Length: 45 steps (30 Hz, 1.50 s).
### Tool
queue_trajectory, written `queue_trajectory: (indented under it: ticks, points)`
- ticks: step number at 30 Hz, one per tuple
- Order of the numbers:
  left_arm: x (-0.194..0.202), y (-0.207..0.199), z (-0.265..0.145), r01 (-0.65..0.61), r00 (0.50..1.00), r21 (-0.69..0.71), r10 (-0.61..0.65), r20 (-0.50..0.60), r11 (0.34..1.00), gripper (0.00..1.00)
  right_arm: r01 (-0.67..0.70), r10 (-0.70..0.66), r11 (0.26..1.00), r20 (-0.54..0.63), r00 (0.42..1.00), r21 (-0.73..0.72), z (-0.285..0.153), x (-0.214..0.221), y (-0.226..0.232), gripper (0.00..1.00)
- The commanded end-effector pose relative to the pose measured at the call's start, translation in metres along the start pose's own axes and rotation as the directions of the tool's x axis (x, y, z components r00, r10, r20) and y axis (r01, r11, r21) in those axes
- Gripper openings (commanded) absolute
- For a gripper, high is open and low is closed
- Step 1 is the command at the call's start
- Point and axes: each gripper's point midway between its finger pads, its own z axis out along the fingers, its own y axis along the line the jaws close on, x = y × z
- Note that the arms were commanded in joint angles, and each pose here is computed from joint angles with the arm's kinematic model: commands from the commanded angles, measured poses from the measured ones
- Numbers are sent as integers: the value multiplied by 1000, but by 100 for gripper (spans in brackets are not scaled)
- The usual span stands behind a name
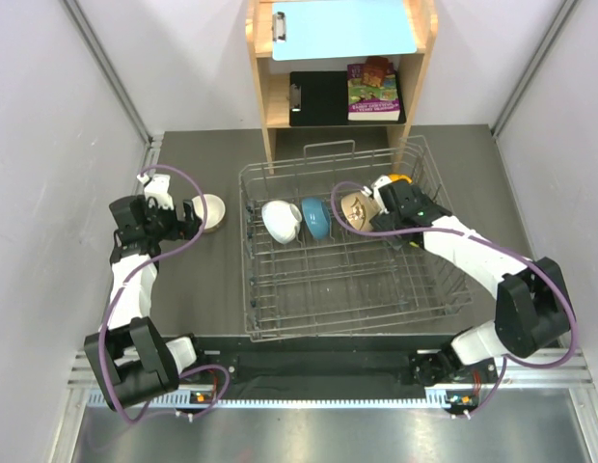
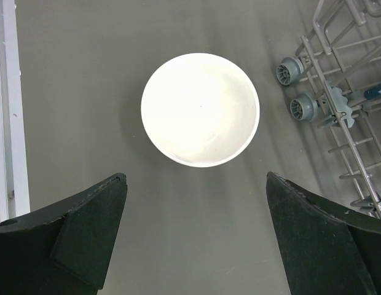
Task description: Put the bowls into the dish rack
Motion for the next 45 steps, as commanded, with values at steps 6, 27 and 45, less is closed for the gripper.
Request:
queue_trajectory:
  ticks: [6,27,45]
  points:
    - [-11,2,-1,-20,999,2,20,49,1000,99,-33,41,992,67,997,-121,-18,-22,7,100]
    - [16,38,22,2,998,-128,-9,-58,992,99,-45,152,938,293,944,-343,-122,-63,-11,100]
    - [3,28,59,30,999,51,-28,-34,998,99,-45,163,932,306,938,-358,-130,-63,-10,100]
